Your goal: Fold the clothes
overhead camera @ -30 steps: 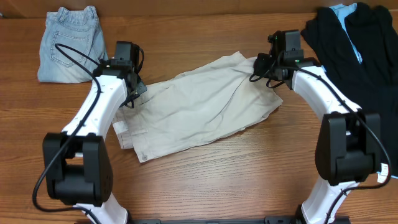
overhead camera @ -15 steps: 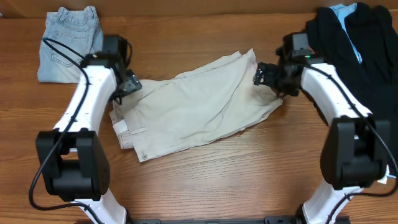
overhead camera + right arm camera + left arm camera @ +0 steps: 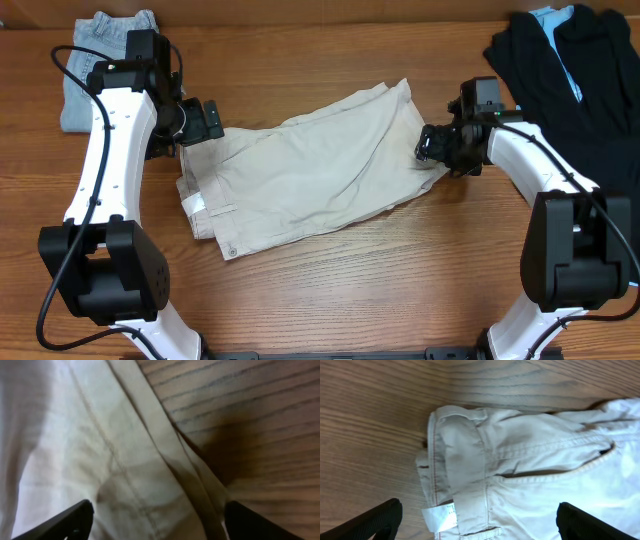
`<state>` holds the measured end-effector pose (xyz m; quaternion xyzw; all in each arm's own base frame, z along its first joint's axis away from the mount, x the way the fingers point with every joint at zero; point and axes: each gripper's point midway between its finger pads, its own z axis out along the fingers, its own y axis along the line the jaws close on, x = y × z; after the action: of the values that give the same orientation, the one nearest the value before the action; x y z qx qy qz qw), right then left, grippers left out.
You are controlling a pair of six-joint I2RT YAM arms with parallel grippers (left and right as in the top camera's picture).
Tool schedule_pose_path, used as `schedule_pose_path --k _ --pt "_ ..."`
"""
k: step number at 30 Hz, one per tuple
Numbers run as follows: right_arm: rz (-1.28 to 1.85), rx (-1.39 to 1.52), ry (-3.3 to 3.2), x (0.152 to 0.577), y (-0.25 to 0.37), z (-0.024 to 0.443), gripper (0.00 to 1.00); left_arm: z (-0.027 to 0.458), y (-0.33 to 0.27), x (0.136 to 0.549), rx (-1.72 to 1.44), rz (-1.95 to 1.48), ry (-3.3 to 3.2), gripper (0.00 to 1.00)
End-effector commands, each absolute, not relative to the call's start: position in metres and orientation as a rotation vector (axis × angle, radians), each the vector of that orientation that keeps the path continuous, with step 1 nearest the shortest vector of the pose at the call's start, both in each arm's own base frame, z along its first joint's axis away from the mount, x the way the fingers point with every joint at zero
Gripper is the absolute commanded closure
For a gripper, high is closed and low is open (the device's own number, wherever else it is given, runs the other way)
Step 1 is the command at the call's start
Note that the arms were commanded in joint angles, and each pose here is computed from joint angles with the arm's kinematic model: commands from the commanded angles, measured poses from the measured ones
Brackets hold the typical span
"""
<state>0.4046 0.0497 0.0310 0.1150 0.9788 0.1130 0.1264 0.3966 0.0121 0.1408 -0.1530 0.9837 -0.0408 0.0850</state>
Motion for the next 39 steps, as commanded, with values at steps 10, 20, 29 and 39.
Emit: schedule_pose_path --k 10,20,29,39 --pt "0.239 0.478 2.865 0.384 0.038 -0.012 0.65 0.146 0.002 0.404 -0.36 -0.178 2.917 0.0" --pt "-0.229 1.101 2.914 0.315 -0.014 -0.021 0.96 0.145 -0.007 0.404 -0.324 -0.181 2.921 0.0" --pt "-0.418 1.515 2.902 0.261 -0.046 -0.013 0.96 0.119 -0.026 0.383 -0.296 -0.18 3.021 0.0" --pt "-0.12 1.35 3.005 0.277 -0.042 0.012 0.85 0.063 -0.023 0.336 -0.411 -0.163 3.176 0.0"
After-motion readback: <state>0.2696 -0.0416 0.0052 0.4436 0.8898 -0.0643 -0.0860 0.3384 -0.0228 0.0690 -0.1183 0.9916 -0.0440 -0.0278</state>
